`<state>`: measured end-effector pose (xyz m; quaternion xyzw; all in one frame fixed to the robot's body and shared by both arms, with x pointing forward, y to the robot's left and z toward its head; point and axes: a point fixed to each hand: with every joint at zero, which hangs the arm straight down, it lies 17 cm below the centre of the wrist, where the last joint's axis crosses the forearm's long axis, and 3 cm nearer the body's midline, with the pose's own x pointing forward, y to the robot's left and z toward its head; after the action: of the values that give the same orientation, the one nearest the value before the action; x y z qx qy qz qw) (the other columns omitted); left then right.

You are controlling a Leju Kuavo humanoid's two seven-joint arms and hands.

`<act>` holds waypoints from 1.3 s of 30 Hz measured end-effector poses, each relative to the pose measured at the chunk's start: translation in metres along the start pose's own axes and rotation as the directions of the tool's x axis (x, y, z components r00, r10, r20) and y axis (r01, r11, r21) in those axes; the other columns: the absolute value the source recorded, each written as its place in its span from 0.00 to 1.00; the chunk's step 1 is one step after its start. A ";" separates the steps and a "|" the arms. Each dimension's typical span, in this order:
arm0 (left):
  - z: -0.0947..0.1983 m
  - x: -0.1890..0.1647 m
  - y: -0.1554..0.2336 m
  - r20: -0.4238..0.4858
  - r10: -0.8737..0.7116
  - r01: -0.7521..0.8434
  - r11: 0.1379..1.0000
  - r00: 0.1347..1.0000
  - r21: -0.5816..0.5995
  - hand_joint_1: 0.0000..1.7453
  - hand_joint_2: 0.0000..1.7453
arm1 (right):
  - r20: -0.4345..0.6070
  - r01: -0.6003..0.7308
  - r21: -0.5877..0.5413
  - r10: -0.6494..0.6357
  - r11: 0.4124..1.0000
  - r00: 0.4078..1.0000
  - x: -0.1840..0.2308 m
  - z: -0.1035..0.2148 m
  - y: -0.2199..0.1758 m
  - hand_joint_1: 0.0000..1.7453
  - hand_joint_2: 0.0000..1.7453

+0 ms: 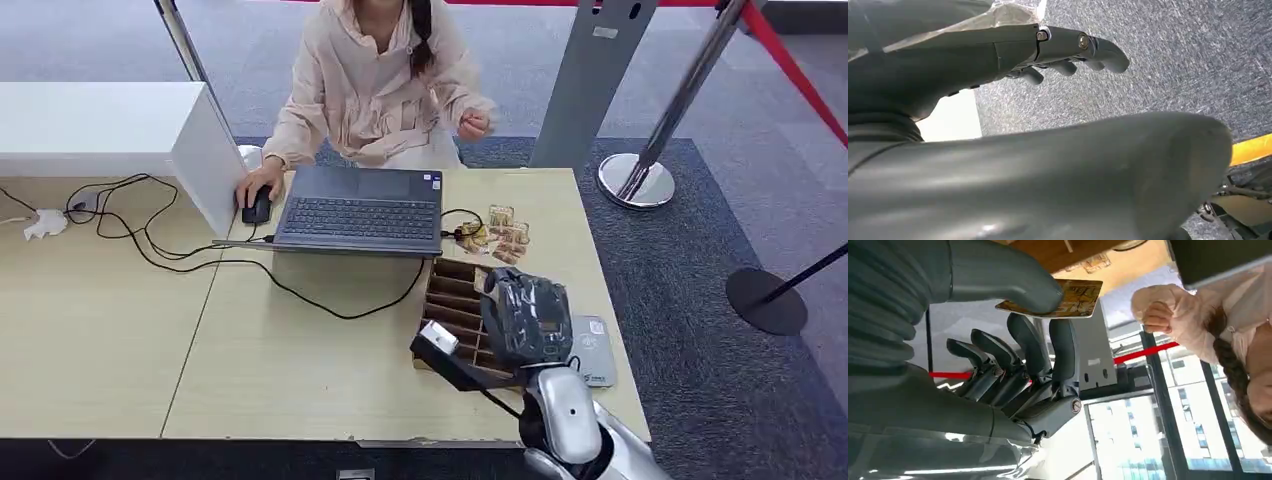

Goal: Pass the card to the sensor for recognition and then transmit it.

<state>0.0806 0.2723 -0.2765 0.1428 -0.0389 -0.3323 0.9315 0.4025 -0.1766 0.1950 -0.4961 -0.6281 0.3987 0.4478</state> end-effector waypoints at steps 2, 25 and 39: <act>0.000 0.000 0.000 0.000 0.000 0.000 1.000 1.000 0.000 0.00 0.00 | 0.010 -0.004 -0.025 0.004 1.000 1.000 0.003 0.000 -0.009 1.00 1.00; 0.001 0.009 -0.002 0.045 -0.068 0.069 0.998 0.997 -0.016 0.00 0.00 | -0.012 -0.109 -0.202 0.108 0.973 0.994 -0.021 -0.094 -0.119 1.00 1.00; 0.001 0.017 0.002 0.069 -0.095 0.096 0.995 0.993 -0.009 0.00 0.00 | -0.116 -0.190 -0.035 0.185 0.981 0.976 -0.059 -0.153 -0.061 1.00 1.00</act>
<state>0.0943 0.2626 -0.2753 0.1274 -0.0620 -0.3815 0.9135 0.5395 -0.2378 0.2860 -0.5849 -0.5612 0.3961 0.4313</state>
